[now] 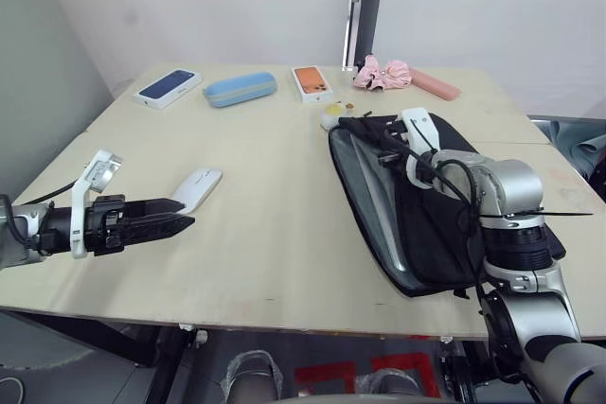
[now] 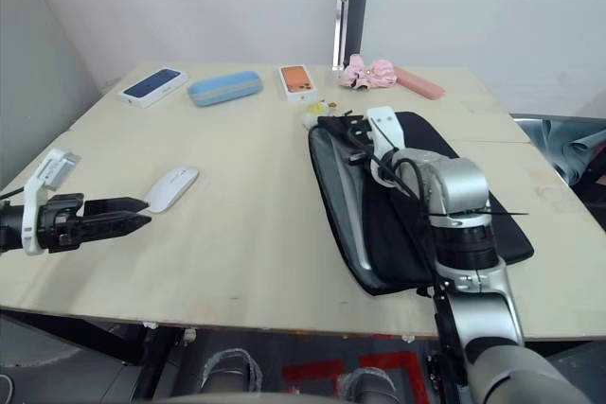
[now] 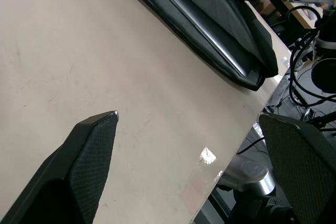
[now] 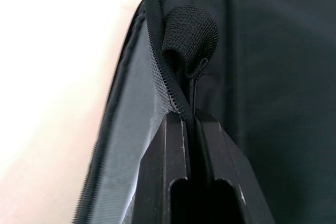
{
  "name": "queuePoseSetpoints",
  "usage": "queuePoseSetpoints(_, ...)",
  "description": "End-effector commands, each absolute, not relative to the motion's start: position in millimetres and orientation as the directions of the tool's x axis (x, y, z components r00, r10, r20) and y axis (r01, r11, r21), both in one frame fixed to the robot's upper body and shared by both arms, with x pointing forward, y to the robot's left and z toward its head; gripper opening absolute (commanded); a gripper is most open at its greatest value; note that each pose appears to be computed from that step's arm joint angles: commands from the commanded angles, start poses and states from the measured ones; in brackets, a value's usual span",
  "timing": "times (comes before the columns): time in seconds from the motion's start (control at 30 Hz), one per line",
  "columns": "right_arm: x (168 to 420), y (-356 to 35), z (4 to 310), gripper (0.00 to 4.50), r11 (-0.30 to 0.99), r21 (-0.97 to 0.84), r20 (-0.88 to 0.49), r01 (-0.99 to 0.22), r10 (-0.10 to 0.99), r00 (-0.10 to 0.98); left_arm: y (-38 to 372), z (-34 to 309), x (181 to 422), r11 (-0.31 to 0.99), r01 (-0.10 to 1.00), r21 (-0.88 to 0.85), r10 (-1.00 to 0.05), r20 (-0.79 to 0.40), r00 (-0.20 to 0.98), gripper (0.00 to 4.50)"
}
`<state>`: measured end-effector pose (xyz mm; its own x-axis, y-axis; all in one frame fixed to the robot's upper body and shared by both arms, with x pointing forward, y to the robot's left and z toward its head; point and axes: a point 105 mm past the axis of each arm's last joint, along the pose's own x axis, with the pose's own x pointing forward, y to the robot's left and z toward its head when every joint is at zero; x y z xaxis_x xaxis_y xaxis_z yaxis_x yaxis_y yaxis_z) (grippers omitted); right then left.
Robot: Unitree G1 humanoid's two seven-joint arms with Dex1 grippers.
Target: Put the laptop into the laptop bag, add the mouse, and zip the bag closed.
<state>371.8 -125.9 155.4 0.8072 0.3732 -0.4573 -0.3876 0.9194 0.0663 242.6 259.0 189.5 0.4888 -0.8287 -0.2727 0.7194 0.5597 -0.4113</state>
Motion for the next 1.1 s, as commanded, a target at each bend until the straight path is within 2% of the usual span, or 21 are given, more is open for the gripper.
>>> queuePoseSetpoints(0.03, 371.6, -130.7, 140.2, 0.0, 0.932, 0.067, -0.489, -0.356, 0.342, 0.802, 268.3, 213.4, 243.5, 0.569, 0.744, -0.35, -0.822, -0.216, 0.528, 4.46)
queuePoseSetpoints(0.07, 370.8, -127.2, 138.2, 0.0, 0.927, 0.081, -0.486, -0.366, 0.357, 0.798, 270.4, 216.3, 243.6, 0.573, 0.745, -0.341, -0.819, -0.209, 0.535, 4.46)
queuePoseSetpoints(0.13, 368.5, -118.9, 138.6, 0.79, 0.906, 0.152, -0.455, -0.395, 0.419, 0.786, 273.8, 221.2, 244.7, 0.585, 0.743, -0.326, -0.81, -0.197, 0.552, 4.5)
queuePoseSetpoints(0.17, 368.5, -119.3, 139.1, 0.98, 0.903, 0.176, -0.446, -0.392, 0.428, 0.786, 275.4, 222.6, 245.4, 0.591, 0.74, -0.32, -0.806, -0.194, 0.559, 4.5)
queuePoseSetpoints(0.23, 368.5, -121.0, 140.4, 1.71, 0.898, 0.203, -0.436, -0.39, 0.44, 0.785, 276.9, 223.5, 245.8, 0.597, 0.739, -0.311, -0.801, -0.195, 0.565, 4.5)
queuePoseSetpoints(0.33, 367.6, -129.6, 155.4, 2.6, 0.879, 0.214, -0.394, -0.425, 0.476, 0.786, 282.4, 227.0, 246.4, 0.611, 0.736, -0.29, -0.791, -0.191, 0.581, 4.5)
queuePoseSetpoints(0.4, 363.9, -136.8, 172.4, 3.42, 0.859, 0.217, -0.355, -0.463, 0.511, 0.783, 287.7, 229.2, 244.4, 0.617, 0.739, -0.27, -0.786, -0.191, 0.587, 4.5)
queuePoseSetpoints(0.5, 342.2, -141.6, 195.5, 4.44, 0.782, 0.189, -0.311, -0.594, 0.622, 0.719, 296.6, 228.4, 239.5, 0.628, 0.739, -0.244, -0.778, -0.205, 0.594, 4.5)
queuePoseSetpoints(0.57, 316.4, -146.4, 207.3, 4.48, 0.697, 0.146, -0.298, -0.702, 0.707, 0.641, 304.9, 225.9, 235.8, 0.644, 0.73, -0.229, -0.764, -0.226, 0.604, 4.5)
queuePoseSetpoints(0.7, 282.7, -171.6, 219.8, 4.48, 0.62, 0.062, -0.296, -0.782, 0.76, 0.579, 325.0, 223.9, 229.9, 0.686, 0.701, -0.196, -0.726, -0.248, 0.642, 4.5)
queuePoseSetpoints(0.9, 253.6, -246.5, 219.0, 4.48, 0.676, -0.121, -0.333, -0.727, 0.663, 0.671, 365.6, 221.5, 216.0, 0.767, 0.626, -0.138, -0.637, -0.282, 0.718, 4.5)
queuePoseSetpoints(0.97, 244.7, -270.3, 212.3, 4.48, 0.712, -0.13, -0.345, -0.69, 0.62, 0.705, 379.0, 219.2, 213.6, 0.801, 0.577, -0.161, -0.597, -0.292, 0.747, 4.5)
queuePoseSetpoints(1.1, 233.2, -304.0, 209.0, 4.48, 0.778, -0.133, -0.315, -0.614, 0.555, 0.77, 388.4, 213.5, 202.9, 0.809, 0.568, -0.155, -0.584, -0.332, 0.741, 4.5)
